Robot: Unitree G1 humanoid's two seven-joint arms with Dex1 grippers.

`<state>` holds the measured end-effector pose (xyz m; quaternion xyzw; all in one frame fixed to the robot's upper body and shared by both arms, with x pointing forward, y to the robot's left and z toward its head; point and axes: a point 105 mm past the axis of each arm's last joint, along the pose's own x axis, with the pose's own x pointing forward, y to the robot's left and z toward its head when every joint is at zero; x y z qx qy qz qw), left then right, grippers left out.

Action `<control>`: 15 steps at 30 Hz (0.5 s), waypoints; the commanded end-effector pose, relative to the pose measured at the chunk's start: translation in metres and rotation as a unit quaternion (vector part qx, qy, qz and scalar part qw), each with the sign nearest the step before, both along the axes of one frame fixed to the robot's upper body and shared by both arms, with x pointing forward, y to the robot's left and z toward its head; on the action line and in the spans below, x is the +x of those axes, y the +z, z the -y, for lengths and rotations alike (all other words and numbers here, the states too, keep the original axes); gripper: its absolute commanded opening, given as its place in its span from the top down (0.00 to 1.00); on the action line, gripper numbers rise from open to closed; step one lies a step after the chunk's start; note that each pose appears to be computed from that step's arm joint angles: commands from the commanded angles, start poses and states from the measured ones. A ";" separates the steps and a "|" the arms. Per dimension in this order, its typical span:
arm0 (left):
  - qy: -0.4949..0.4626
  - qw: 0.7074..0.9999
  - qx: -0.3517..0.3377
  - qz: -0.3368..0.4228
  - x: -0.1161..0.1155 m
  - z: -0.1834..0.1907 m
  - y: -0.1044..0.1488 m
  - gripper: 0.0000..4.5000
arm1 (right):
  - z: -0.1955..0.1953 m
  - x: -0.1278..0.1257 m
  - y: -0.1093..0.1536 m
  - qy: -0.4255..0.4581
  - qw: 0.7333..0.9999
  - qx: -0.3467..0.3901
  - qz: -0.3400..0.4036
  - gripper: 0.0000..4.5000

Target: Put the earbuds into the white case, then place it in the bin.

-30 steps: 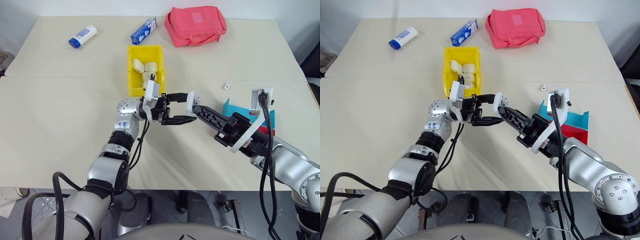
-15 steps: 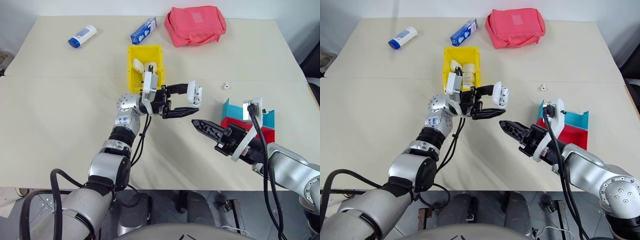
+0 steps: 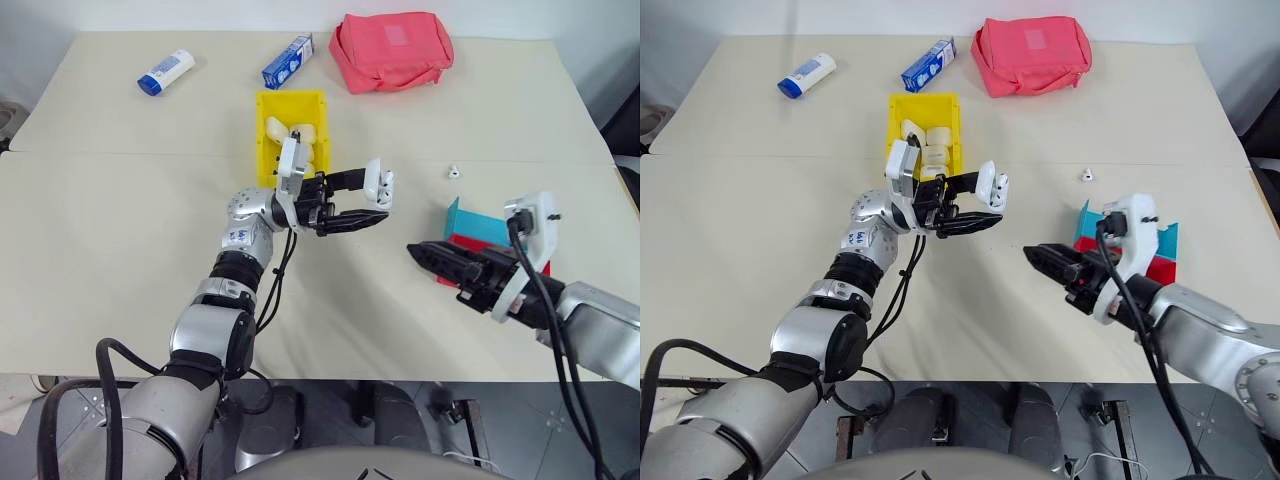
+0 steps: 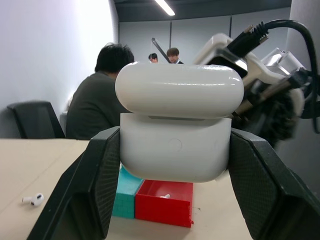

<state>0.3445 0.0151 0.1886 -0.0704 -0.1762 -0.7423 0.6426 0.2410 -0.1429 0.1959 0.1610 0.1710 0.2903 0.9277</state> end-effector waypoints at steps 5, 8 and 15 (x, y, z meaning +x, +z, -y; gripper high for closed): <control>-0.077 0.997 -0.007 0.015 -0.016 -0.004 0.010 0.38 | 0.006 0.003 0.031 0.019 0.982 -0.148 0.119 0.64; -0.082 0.996 -0.012 0.015 -0.017 -0.005 0.012 0.38 | 0.004 0.005 0.034 0.033 0.970 -0.194 0.142 0.64; -0.081 0.996 0.013 0.043 -0.017 -0.002 0.013 0.38 | -0.008 0.021 0.068 0.018 0.927 -0.275 0.254 0.64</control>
